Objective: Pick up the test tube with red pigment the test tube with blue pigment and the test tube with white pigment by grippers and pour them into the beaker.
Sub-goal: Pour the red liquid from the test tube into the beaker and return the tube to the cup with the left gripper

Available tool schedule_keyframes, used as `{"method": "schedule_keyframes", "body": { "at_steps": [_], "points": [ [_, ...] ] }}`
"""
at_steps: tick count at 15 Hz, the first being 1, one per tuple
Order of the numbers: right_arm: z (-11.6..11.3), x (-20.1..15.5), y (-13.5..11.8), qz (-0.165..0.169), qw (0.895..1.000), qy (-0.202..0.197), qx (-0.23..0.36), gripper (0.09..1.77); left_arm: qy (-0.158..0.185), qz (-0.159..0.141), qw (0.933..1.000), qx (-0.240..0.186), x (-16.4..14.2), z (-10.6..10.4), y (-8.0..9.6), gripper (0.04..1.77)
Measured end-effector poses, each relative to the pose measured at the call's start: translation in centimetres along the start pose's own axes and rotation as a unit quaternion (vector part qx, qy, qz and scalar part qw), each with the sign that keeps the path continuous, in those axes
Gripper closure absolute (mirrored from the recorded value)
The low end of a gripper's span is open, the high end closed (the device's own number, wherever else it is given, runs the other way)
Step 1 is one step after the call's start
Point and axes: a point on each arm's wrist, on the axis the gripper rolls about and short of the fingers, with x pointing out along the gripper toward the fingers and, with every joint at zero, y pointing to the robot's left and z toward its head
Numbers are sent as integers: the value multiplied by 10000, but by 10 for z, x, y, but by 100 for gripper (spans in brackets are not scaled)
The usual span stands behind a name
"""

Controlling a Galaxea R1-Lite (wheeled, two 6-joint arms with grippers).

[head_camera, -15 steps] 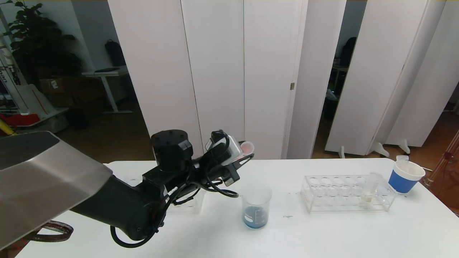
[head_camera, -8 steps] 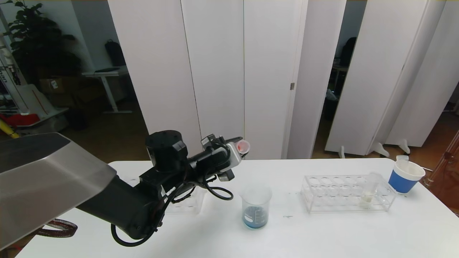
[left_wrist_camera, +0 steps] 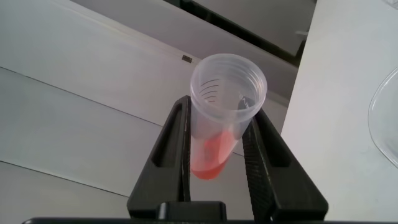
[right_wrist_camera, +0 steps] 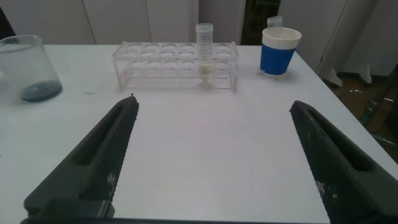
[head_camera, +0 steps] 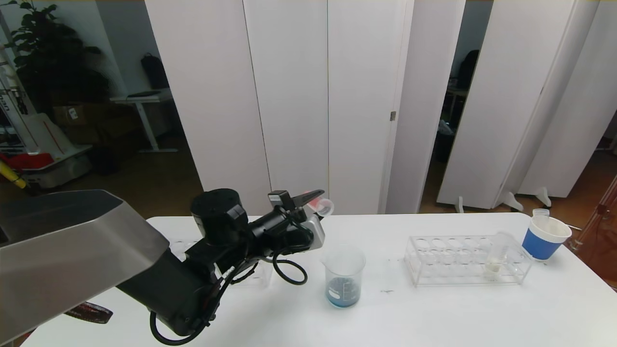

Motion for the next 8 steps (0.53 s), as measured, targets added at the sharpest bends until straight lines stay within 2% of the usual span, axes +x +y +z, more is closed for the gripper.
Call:
{"method": "schedule_keyframes", "body": {
  "at_steps": [6,8],
  "points": [
    [0,0,0,0,10000,2,2,11,-63,133,9987,489,2,-8,-14,123],
    [0,0,0,-1,10000,2,0,11,-53,90,9977,666,2,-10,-19,123]
  ]
}}
